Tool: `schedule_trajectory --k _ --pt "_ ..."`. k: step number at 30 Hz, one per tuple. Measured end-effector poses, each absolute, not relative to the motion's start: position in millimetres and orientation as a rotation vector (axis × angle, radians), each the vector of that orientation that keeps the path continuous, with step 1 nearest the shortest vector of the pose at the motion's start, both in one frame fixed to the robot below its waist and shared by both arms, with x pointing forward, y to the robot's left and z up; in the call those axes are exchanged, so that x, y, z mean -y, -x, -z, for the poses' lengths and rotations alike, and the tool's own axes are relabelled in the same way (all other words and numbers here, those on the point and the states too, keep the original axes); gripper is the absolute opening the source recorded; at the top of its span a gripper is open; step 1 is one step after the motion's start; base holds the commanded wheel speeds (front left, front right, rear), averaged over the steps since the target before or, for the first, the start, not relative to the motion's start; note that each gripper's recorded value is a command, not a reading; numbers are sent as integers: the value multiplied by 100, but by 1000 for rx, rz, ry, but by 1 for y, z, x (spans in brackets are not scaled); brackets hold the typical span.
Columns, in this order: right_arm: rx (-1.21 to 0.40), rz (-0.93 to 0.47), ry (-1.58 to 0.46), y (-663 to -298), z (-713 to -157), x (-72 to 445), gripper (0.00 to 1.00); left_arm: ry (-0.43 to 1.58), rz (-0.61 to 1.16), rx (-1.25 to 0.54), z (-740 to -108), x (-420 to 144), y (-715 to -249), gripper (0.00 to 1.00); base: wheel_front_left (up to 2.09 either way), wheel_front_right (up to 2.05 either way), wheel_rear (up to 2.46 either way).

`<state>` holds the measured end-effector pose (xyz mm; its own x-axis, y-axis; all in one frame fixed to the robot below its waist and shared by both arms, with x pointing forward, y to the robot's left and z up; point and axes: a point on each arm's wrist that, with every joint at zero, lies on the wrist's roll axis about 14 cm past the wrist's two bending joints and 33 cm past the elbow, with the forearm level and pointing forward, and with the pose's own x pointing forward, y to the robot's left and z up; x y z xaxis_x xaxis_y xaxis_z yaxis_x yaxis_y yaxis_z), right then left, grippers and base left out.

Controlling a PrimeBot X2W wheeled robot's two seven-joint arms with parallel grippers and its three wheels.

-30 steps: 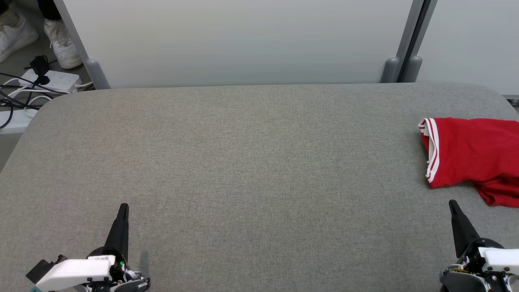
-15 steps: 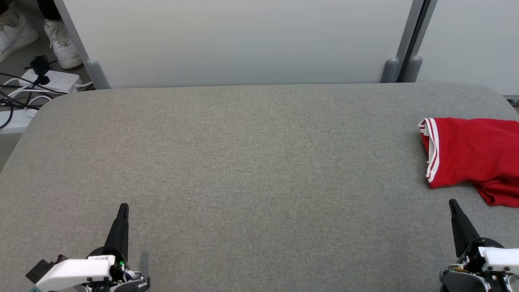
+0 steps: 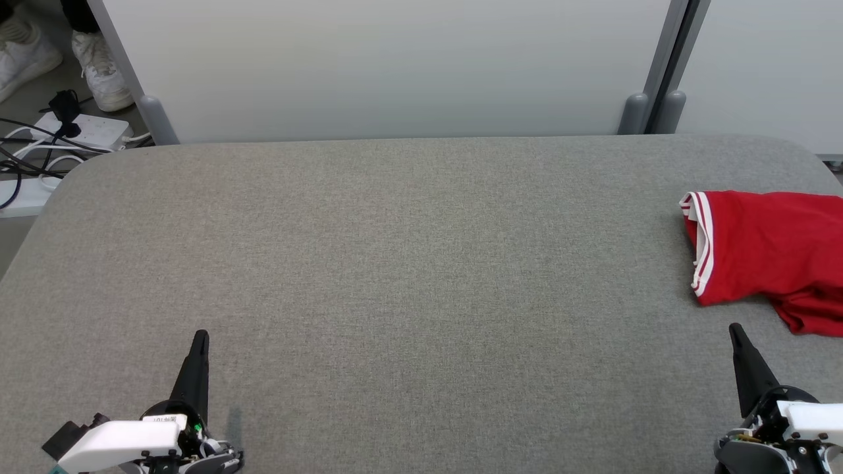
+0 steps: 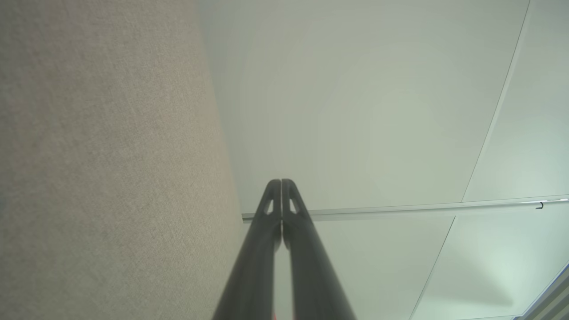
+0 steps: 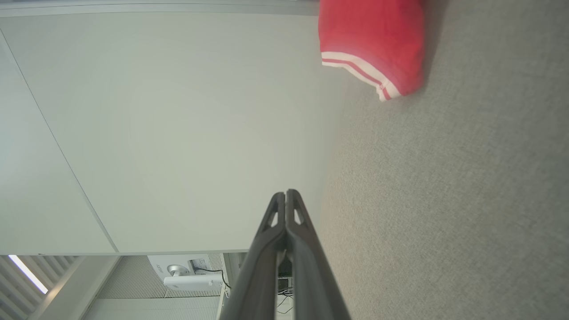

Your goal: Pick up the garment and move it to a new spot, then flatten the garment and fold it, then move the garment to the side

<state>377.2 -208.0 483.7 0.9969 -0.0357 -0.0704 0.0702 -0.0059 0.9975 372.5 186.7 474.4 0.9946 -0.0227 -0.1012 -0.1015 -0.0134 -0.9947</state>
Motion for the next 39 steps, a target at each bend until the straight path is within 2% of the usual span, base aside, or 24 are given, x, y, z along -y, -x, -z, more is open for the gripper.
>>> schedule_trajectory --k 39 --pt "-27 83 -1575 -377 -484 208 0 1584 -62 -97 -474 -187 -372 0 0 0 0"
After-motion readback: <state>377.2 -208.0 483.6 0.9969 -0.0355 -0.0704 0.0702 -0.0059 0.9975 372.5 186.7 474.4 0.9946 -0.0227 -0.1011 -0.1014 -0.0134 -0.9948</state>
